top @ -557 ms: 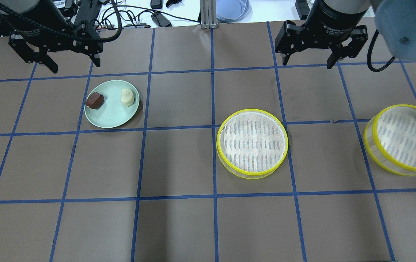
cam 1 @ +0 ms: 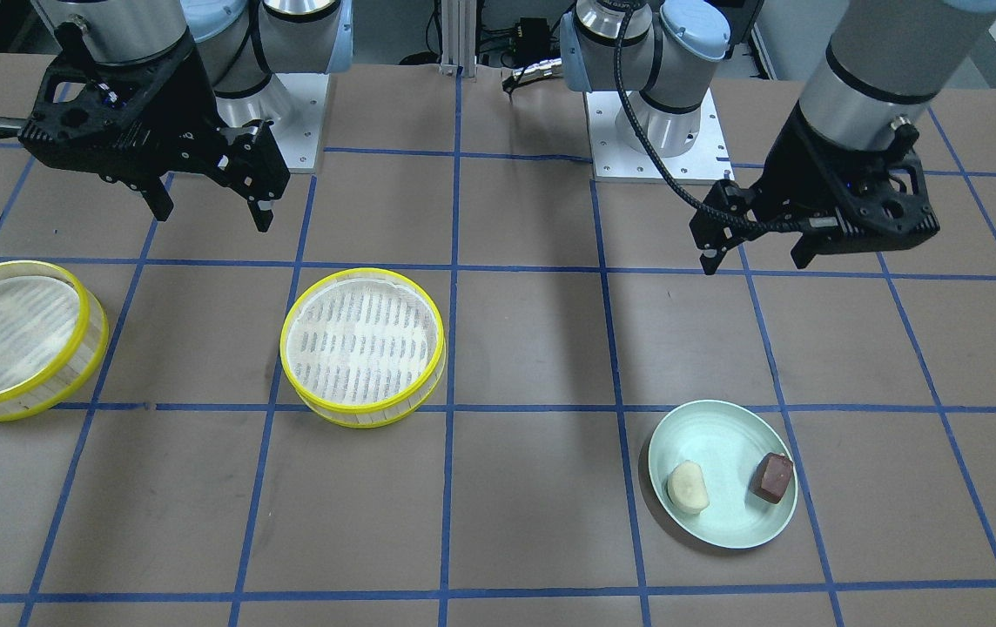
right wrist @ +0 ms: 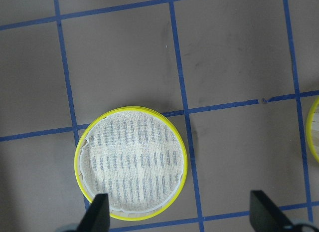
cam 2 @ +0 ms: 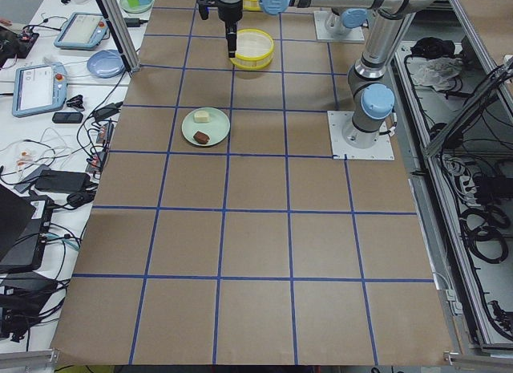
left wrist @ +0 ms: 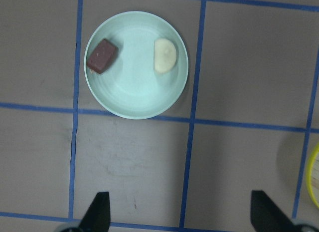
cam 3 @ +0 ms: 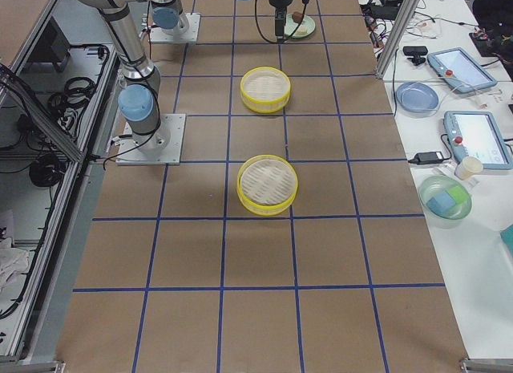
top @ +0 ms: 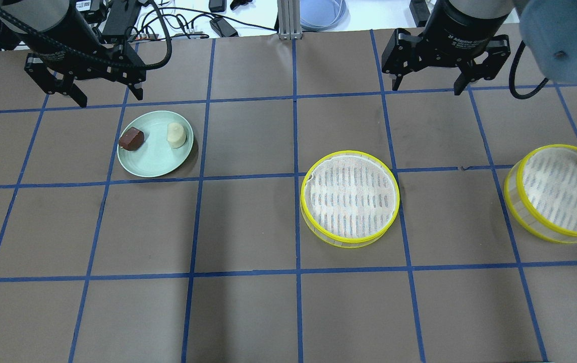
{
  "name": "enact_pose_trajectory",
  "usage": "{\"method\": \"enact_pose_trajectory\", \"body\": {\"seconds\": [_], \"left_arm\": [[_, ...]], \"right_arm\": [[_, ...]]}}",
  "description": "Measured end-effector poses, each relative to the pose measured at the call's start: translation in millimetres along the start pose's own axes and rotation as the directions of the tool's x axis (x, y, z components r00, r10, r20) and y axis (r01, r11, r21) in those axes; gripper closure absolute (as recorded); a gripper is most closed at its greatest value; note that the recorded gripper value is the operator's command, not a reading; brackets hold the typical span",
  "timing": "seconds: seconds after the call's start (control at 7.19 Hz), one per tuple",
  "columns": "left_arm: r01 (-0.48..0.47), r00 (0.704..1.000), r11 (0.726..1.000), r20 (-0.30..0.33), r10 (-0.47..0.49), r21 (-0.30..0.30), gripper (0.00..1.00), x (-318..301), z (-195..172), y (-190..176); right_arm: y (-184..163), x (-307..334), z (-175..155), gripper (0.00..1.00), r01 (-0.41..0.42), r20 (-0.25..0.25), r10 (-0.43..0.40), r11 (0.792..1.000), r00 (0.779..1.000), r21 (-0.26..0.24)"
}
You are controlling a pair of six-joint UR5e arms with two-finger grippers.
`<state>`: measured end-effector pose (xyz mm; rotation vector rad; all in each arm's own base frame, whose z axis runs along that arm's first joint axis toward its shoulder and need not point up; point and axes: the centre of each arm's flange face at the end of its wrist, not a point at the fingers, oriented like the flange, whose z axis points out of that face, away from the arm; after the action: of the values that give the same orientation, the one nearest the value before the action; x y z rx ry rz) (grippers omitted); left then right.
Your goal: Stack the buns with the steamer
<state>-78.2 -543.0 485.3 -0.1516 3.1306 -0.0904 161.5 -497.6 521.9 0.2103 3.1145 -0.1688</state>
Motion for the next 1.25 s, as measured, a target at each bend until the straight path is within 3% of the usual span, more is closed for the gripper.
{"method": "enact_pose_trajectory", "body": {"seconds": [0.28,0.7,1.11,1.25], "left_arm": [[0.002,1.0,0.999,0.0,-0.002,0.035,0.0,-25.1,81.8,-37.5],[0.005,1.0,1.0,-0.009,-0.005,0.012,0.0,-32.6,197.5,-76.0],[0.006,0.999,0.999,-0.047,-0.007,-0.032,0.01,-29.1,260.2,-87.8],[0.008,0.999,1.0,-0.05,-0.009,-0.023,0.05,-28.4,271.3,-91.4]], "right_arm": [[-3.4,5.3,1.2,0.0,0.035,-0.009,-0.035,0.999,0.999,0.001],[-4.9,13.2,4.1,0.0,0.092,-0.021,-0.092,0.996,0.996,-0.016],[-30.1,89.3,6.4,0.01,0.219,-0.079,-0.221,0.975,0.972,-0.038],[-38.1,128.8,10.5,0.1,0.242,-0.087,-0.246,0.969,0.965,-0.057]]}}
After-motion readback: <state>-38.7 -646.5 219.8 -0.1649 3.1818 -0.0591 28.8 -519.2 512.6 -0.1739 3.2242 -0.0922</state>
